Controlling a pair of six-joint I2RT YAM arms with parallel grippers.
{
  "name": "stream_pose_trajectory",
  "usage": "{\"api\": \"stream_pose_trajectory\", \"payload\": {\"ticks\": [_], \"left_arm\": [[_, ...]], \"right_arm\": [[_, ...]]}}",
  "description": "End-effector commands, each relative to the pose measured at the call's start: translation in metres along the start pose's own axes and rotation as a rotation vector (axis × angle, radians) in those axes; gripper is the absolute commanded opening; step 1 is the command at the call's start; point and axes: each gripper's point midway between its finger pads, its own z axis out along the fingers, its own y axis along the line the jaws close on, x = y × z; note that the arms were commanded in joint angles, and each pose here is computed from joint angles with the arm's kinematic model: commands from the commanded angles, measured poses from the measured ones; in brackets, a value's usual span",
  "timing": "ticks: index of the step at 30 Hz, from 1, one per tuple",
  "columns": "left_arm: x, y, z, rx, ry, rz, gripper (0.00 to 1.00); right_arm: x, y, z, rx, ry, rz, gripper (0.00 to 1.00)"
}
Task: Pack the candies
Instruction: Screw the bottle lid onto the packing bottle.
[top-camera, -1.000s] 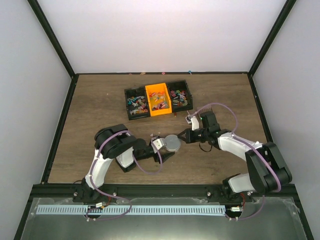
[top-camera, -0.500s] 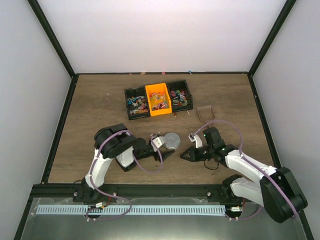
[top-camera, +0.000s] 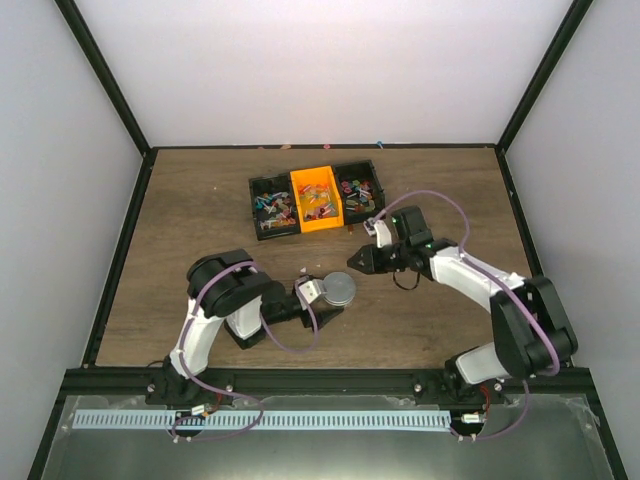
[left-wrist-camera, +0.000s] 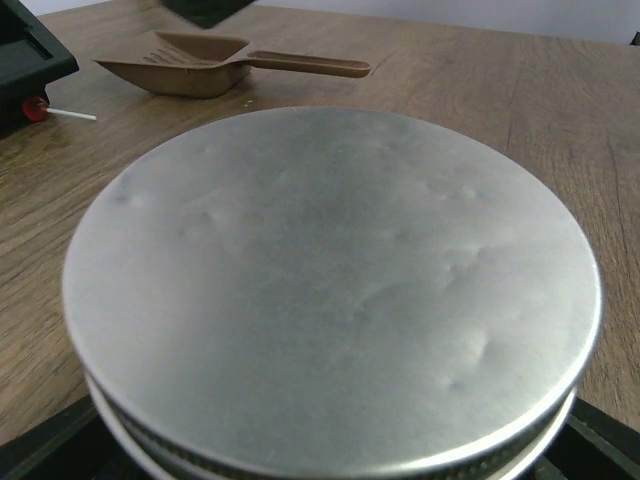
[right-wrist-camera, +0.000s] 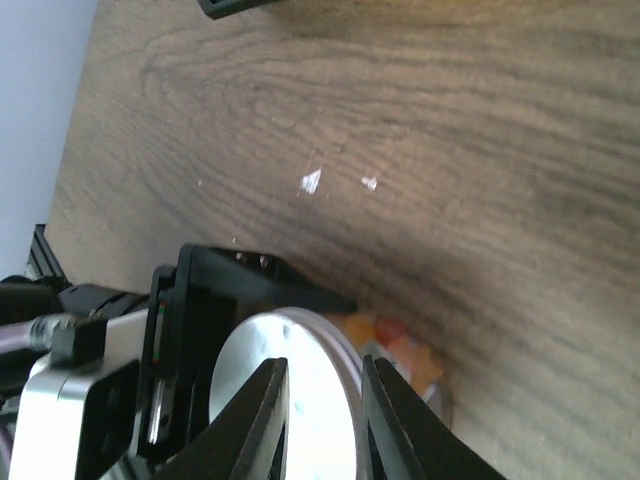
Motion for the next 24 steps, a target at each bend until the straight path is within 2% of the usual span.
{"api": "stream_pose_trajectory", "payload": {"ticks": [1,10,20,24], "left_arm": [[0.037,-0.014,-0.013,0.051,0.111,-0.096,0.85],[0.036,-0.014,-0.012,0.058,0.115,-0.091,0.86],[0.036,-0.012,-0.01,0.054,0.113,-0.099,0.86],[0.036,-0.009,-0.008,0.04,0.114,-0.105,0.86]], "right_arm": [[-0.021,0.003,0.013,0.02,0.008,-0.108,0.22],[0.004,0.001,0.034,-0.015,0.095,-0.115,0.21],[0.042,-0.004,0.031,-0.032,0.126,-0.074,0.15],[0.053,-0.005,0.029,-0.045,0.137,-0.049,0.05]]}}
